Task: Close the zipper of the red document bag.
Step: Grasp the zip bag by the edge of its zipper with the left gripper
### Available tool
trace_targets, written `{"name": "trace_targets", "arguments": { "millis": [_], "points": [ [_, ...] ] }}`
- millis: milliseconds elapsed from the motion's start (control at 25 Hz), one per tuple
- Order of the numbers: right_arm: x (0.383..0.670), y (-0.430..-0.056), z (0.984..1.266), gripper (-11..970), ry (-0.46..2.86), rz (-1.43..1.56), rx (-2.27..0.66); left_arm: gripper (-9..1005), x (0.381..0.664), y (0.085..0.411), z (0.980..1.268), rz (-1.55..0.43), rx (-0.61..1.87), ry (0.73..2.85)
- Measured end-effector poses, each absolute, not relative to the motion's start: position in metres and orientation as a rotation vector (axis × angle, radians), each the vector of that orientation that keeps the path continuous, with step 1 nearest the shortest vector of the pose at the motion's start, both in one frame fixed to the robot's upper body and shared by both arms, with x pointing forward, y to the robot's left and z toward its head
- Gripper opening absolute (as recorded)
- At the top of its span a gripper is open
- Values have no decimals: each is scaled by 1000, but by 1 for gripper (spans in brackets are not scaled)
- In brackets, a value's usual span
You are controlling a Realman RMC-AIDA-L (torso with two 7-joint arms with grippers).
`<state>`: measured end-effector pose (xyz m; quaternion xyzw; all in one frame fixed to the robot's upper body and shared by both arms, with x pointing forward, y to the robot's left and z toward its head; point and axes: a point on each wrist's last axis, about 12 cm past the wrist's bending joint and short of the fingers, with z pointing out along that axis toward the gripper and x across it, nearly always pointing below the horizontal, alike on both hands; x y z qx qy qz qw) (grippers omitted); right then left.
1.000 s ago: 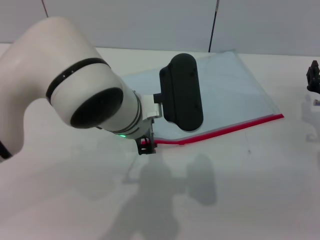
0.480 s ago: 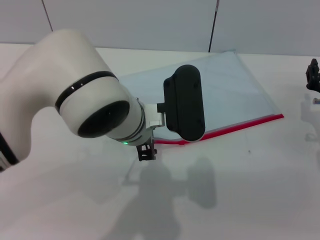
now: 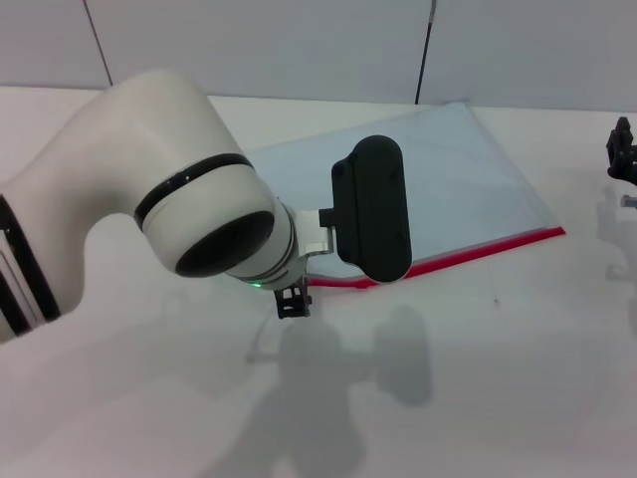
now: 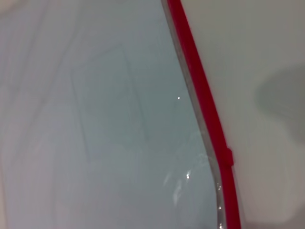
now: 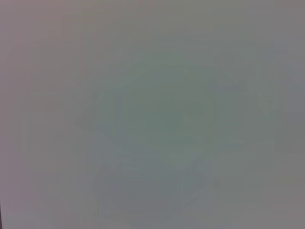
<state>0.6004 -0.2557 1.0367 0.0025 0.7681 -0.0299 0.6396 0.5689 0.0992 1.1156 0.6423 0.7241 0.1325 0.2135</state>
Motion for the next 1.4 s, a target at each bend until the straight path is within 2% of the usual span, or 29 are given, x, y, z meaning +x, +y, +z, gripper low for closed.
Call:
{"name": "trace_targets", "arguments": {
  "millis": [560, 1400],
  "points": [
    [601, -257, 1037, 468, 1754, -69, 16, 570, 581, 104, 1108, 393, 1751, 2019],
    [601, -256, 1036, 467, 1764, -66, 14, 553, 587, 100, 1112, 379, 1704, 1998]
  ]
}}
